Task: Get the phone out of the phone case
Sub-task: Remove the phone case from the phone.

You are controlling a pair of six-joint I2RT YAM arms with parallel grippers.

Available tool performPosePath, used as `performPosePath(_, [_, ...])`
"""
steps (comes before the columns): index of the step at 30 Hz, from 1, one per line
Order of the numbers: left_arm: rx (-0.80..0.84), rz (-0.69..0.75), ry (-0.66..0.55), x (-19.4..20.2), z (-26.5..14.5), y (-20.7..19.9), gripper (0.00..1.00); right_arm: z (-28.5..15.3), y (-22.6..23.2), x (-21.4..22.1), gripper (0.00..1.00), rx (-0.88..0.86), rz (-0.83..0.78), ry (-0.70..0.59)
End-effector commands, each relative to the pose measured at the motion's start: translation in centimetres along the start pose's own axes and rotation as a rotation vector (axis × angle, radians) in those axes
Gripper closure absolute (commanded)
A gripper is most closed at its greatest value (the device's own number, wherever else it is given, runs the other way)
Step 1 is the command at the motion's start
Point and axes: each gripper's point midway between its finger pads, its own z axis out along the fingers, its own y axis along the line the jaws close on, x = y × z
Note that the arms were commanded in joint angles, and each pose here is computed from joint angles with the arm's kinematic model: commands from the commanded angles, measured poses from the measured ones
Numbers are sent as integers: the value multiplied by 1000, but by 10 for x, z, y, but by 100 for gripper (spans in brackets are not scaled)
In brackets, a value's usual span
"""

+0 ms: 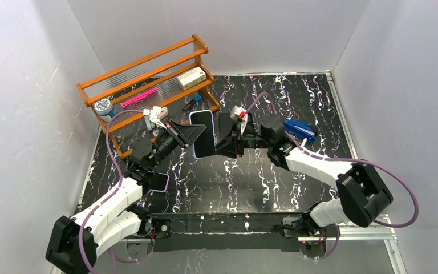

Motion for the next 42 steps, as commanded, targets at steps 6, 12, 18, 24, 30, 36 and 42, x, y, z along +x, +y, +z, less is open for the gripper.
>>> performPosePath(6, [-38, -61, -166, -19, 4, 0, 100, -35, -7, 1, 38, 224, 359, -342])
performPosePath(12, [-73, -151, -223, -21, 1, 15, 100, -24, 24, -11, 33, 122, 443, -444])
performPosePath(18, [-92, -192, -269, -25, -7, 20, 100, -18, 32, -38, 32, 67, 426, -499])
performPosePath(24, [-19, -244, -225, -20, -4, 4, 100, -12, 21, -51, 33, 86, 419, -539])
performPosePath(30, [36, -251, -197, -18, -6, -10, 100, -4, 21, -63, 39, 64, 351, -508])
performPosePath(36, [79, -206, -97, -2, -4, -18, 100, -5, 31, -71, 53, -62, 285, -448])
performPosePath(42, [100, -173, -53, 4, -2, -22, 100, -4, 42, -67, 79, -150, 247, -369])
